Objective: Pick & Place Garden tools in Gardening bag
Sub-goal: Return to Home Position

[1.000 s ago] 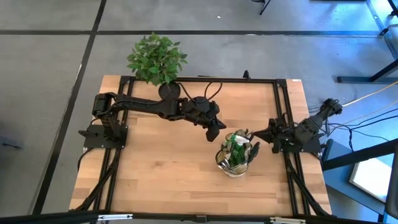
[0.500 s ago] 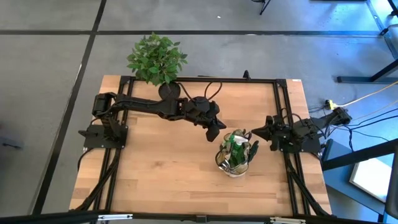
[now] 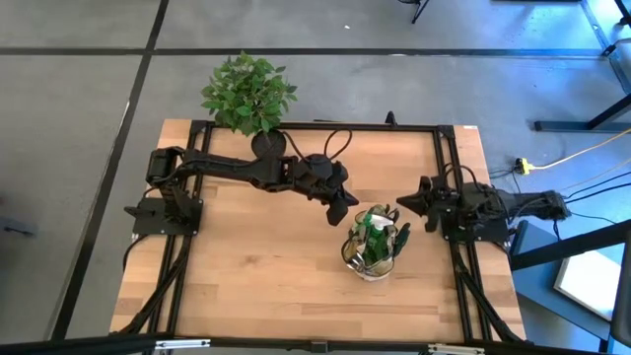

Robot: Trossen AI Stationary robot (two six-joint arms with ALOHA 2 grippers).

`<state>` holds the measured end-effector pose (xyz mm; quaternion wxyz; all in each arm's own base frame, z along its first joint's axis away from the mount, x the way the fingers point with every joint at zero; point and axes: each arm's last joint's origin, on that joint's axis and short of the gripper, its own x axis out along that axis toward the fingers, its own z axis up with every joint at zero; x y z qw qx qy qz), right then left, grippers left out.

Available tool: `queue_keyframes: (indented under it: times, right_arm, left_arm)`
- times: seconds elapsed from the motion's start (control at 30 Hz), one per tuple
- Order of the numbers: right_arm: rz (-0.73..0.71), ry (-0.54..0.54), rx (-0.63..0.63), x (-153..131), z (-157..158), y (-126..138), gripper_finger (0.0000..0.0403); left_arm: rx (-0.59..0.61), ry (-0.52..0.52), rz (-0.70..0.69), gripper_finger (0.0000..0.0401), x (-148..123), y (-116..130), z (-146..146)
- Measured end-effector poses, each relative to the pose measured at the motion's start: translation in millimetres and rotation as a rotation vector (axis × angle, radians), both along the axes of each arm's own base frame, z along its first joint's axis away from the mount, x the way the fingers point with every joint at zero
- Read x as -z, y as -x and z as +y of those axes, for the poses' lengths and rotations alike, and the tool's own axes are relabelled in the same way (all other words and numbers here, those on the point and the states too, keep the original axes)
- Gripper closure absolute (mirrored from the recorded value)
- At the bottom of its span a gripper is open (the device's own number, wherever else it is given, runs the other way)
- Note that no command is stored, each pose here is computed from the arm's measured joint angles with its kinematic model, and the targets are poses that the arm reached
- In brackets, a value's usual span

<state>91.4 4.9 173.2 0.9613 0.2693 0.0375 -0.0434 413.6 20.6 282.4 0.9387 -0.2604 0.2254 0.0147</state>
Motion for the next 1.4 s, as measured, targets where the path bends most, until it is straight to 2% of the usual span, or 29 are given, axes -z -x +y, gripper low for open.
queue_keyframes:
  times: [0.33, 0.53, 0.7, 0.93, 1.1, 1.4]
  right_arm:
    - [-0.031, 0.076, 0.009, 1.8, -9.1, -2.3, 0.0403]
    - [-0.103, 0.121, 0.026, 4.6, -11.7, -5.2, 0.0403]
    - [-0.105, 0.140, 0.009, 5.8, -12.2, -5.5, 0.0403]
    - [-0.106, 0.113, 0.034, 5.8, -14.6, -5.3, 0.0403]
    - [-0.101, 0.171, 0.032, 5.7, -14.6, -5.3, 0.0403]
    - [-0.102, 0.175, 0.029, 5.4, -14.5, -5.3, 0.0403]
  left_arm:
    - [-0.002, 0.007, 0.001, 0.0400, 0.0, 0.0, -0.3]
    - [-0.012, 0.044, 0.004, 0.0400, 0.0, 0.0, -0.5]
    - [-0.010, 0.060, 0.005, 0.0400, -0.1, 0.0, -0.9]
    - [0.009, 0.020, -0.009, 0.0400, -0.9, -0.4, -0.8]
    - [-0.004, 0.006, -0.044, 0.0400, -9.2, 2.3, 0.6]
    - [0.044, -0.164, -0.109, 0.0400, -35.7, 17.9, -1.1]
